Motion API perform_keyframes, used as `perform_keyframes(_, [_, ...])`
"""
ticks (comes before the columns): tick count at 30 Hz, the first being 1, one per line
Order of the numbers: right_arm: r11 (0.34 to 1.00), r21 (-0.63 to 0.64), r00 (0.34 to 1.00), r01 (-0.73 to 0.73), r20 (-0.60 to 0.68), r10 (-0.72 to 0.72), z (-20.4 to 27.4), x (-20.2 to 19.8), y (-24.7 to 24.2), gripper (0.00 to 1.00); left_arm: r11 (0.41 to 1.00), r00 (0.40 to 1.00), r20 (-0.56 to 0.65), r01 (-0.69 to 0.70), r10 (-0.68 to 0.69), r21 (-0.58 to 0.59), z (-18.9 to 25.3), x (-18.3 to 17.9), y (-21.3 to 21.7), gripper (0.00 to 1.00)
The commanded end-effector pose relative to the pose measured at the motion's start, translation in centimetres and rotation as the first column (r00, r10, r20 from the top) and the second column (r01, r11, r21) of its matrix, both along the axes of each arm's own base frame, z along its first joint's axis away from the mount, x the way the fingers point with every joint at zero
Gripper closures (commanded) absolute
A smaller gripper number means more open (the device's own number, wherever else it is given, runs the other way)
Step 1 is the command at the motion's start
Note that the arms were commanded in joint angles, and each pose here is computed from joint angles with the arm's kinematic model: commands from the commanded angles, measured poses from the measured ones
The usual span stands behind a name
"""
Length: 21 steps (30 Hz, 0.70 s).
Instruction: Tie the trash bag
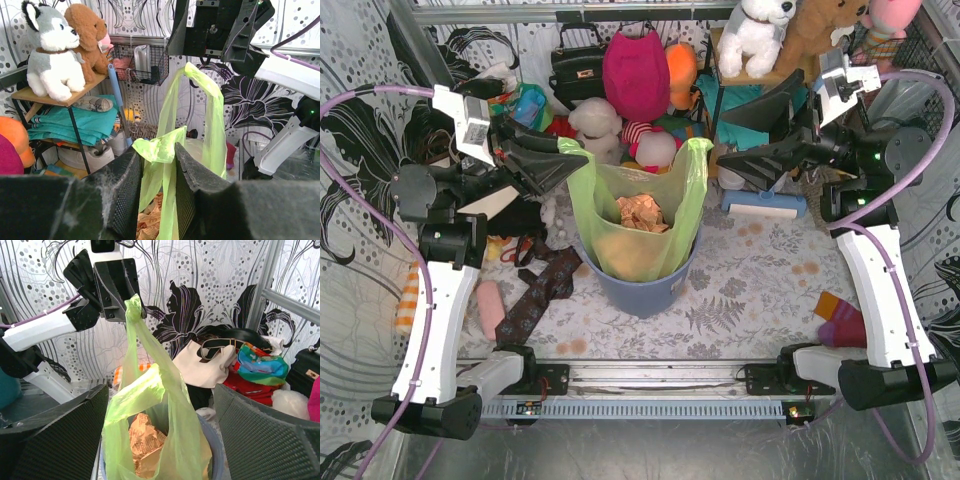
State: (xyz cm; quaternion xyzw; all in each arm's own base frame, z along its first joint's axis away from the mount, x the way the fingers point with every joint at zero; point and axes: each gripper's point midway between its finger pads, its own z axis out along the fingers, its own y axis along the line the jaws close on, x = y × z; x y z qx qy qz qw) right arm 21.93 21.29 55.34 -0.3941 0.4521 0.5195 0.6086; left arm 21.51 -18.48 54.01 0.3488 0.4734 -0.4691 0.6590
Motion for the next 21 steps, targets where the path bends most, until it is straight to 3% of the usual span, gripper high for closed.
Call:
perform_keyframes(1, [0.999,0.012,0.999,-0.031,0.042,0.030,0.4,-0.5,0.2,0.14,1.000,0.999,0.050,0.016,-0.016,-0.007,0.6,-0.9,0.1,0.63])
perform_keyframes(11, [0.995,-0.003,0.995,-0.098,-0.012,0.098,-0.7,-0.2,4.4,0.13,1.000,0.998,0.062,0.020,-0.019,-0.017,1.0,-1.3,0.1,0.64])
perform_keyframes(21, [0.996,-0.013,0.995,-0.087,-0.051,0.086,-1.7,-0.1,5.2,0.27,0.999,0.997,0.071,0.016,-0.014,-0.030,1.1,-1.8,0.2,0.64])
